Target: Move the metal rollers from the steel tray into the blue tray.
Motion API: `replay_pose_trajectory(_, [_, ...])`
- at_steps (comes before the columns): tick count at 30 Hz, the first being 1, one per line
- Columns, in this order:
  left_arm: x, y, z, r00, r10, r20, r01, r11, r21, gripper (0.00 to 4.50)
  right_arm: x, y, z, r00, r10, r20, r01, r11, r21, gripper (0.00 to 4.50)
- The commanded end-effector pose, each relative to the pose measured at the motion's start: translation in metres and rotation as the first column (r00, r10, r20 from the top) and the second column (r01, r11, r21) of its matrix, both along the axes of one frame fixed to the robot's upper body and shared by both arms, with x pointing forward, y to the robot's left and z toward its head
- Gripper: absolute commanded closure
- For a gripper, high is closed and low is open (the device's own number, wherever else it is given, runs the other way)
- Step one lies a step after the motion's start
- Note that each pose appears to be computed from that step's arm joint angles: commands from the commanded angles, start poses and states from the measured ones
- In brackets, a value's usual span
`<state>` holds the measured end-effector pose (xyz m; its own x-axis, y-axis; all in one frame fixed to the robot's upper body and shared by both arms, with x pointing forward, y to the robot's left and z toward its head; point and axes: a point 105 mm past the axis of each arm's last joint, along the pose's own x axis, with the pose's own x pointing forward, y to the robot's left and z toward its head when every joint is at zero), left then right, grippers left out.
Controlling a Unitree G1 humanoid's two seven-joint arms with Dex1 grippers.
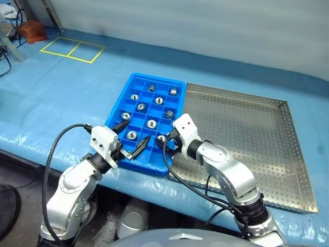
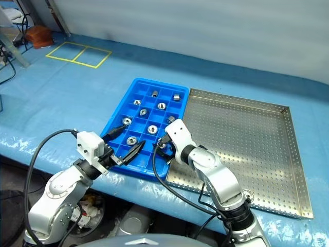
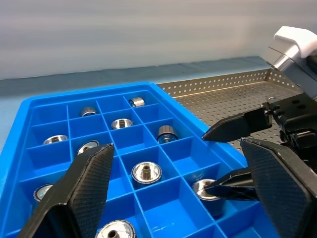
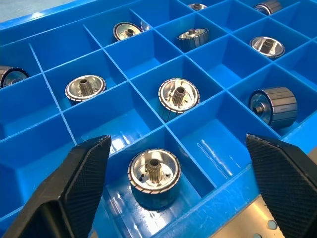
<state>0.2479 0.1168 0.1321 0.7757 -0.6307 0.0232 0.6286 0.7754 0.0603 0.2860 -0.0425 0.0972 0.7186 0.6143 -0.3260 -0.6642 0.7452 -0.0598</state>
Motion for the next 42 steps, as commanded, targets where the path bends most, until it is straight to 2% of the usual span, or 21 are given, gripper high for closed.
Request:
replay_pose_trajectory(1, [0.001, -0.005, 0.006, 0.999, -0.042, 0.018, 0.042, 0.999, -0.006, 0.00, -0.001, -0.005, 0.015, 0.998, -0.035, 0.047, 0.033, 0.999, 0.038, 0.06])
replay_pose_trajectory(6, [0.006, -0.010, 0.005, 0.996, -0.084, 0.011, 0.084, 0.996, -0.006, 0.00, -0.002, -0.017, 0.029, 0.990, -0.106, 0.093, 0.100, 0.992, 0.073, 0.06])
replay_pose_trajectory(11, [0.017, -0.019, 0.006, 0.991, -0.136, -0.020, 0.136, 0.991, 0.012, 0.00, -0.013, -0.037, 0.042, 0.977, -0.168, 0.129, 0.159, 0.984, 0.082, 0.06])
replay_pose_trajectory(21, [0.036, -0.058, 0.013, 0.931, -0.354, -0.085, 0.360, 0.930, 0.072, 0.00, -0.048, -0.084, 0.038, 0.921, -0.371, 0.120, 0.368, 0.929, 0.041, 0.06])
replay_pose_trajectory(26, [0.035, -0.080, 0.012, 0.862, -0.496, -0.105, 0.507, 0.846, 0.164, 0.00, -0.062, -0.098, 0.030, 0.898, -0.426, 0.108, 0.424, 0.905, 0.036, 0.06])
replay_pose_trajectory(32, [0.041, -0.102, 0.006, 0.738, -0.657, -0.153, 0.672, 0.695, 0.257, 0.00, -0.083, -0.105, 0.018, 0.896, -0.433, 0.101, 0.434, 0.901, 0.012, 0.06])
replay_pose_trajectory(42, [0.063, -0.137, 0.002, 0.544, -0.830, -0.122, 0.776, 0.443, 0.449, 0.00, -0.115, -0.098, 0.014, 0.923, -0.378, 0.066, 0.375, 0.925, 0.061, 0.06])
